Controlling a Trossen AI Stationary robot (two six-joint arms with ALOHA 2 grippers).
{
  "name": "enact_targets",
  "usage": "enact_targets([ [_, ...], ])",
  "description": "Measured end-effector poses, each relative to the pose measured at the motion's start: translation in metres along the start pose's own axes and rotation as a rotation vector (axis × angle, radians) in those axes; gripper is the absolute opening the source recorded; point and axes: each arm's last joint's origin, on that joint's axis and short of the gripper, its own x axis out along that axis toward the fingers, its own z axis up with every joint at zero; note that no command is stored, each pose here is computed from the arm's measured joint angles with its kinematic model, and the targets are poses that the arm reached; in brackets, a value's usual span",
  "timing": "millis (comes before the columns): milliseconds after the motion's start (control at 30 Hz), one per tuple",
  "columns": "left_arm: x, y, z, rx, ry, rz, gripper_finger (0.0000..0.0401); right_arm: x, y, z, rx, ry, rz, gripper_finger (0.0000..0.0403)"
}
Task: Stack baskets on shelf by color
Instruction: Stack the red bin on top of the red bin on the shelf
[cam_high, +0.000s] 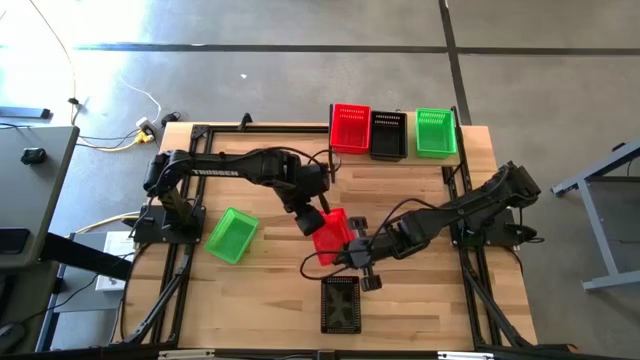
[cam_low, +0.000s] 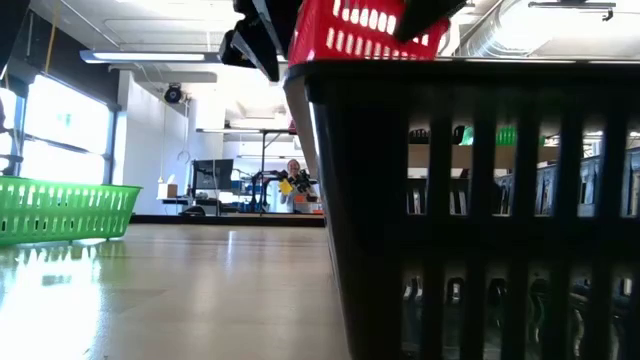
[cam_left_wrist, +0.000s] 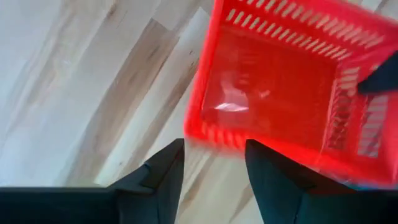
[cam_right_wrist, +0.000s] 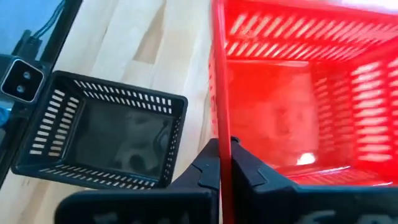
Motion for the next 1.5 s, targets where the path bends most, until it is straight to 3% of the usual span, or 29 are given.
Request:
enact_targets([
  [167, -0.009, 0.003, -0.006, 0.084, 0.016, 0.018, 0.0164, 0.000, 0.000, -0.004, 0.063, 0.043, 0.003, 0.0000],
  [600, -0.044, 0.016, -0.017, 0.148, -0.078, 0.096, 0.0159, 0.001, -0.011, -0.004, 0.141, 0.052, -0.024, 0.0000],
  [733, -0.060, 0.024, -0.025, 0.182, -0.107, 0.140, 0.0159, -0.006, -0.019, 0.007, 0.161, 0.012, -0.044, 0.0000],
  [933, -0.088, 0.041, -0.034, 0.206, -0.186, 0.229, 0.0159, -0.029, -0.045, 0.028, 0.149, -0.028, -0.157, 0.0000],
  [1100, -0.107, 0.054, -0.038, 0.227, -0.239, 0.238, 0.0159, -0.051, -0.072, 0.039, 0.173, -0.034, -0.283, 0.0000],
  [1267, -0.118, 0.064, -0.040, 0.239, -0.269, 0.260, 0.0159, -0.065, -0.096, 0.041, 0.134, 0.000, -0.398, 0.0000],
  [1500, -0.122, 0.073, -0.038, 0.255, -0.275, 0.278, 0.0159, -0.074, -0.134, 0.034, 0.087, 0.087, -0.473, 0.0000],
])
